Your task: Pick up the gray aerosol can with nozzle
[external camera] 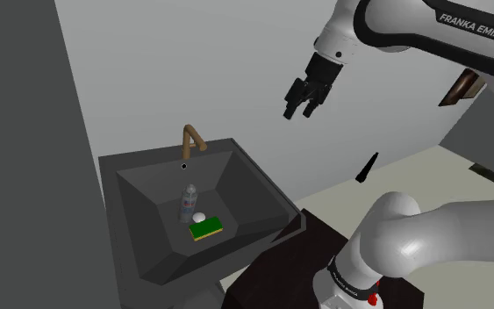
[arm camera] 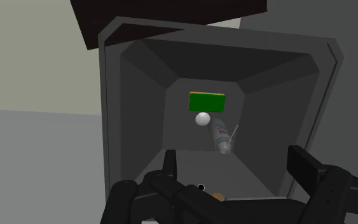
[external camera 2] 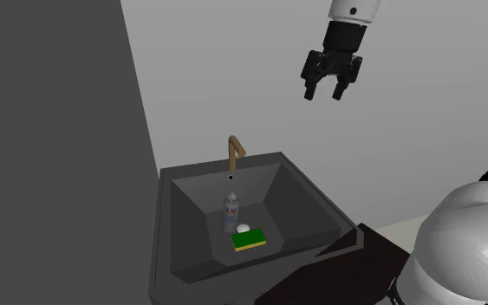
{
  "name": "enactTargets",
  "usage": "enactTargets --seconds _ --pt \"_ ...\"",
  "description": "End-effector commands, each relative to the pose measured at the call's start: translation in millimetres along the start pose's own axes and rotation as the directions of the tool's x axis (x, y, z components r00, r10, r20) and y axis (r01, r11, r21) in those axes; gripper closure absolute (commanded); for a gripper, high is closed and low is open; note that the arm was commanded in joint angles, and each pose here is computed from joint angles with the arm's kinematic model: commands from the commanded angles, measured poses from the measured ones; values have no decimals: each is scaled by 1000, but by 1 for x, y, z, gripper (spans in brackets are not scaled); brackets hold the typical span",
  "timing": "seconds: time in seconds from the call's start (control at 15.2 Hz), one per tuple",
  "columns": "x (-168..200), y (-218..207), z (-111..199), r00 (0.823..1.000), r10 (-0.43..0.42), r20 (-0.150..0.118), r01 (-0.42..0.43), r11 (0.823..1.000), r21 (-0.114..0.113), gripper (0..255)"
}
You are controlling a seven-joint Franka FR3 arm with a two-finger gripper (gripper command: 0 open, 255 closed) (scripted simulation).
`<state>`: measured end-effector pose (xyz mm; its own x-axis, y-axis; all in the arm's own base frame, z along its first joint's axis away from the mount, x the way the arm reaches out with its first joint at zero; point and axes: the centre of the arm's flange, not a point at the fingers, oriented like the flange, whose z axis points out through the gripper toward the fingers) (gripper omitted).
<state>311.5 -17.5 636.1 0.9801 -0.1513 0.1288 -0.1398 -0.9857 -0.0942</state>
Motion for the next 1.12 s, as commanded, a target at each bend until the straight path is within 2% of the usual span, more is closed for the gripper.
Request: enactTargets --seconds 0.0,1.06 --pt "0 0 0 1000 0 0 0 1000 0 0" --pt "99 -49 184 995 -97 23 98 993 -64 0"
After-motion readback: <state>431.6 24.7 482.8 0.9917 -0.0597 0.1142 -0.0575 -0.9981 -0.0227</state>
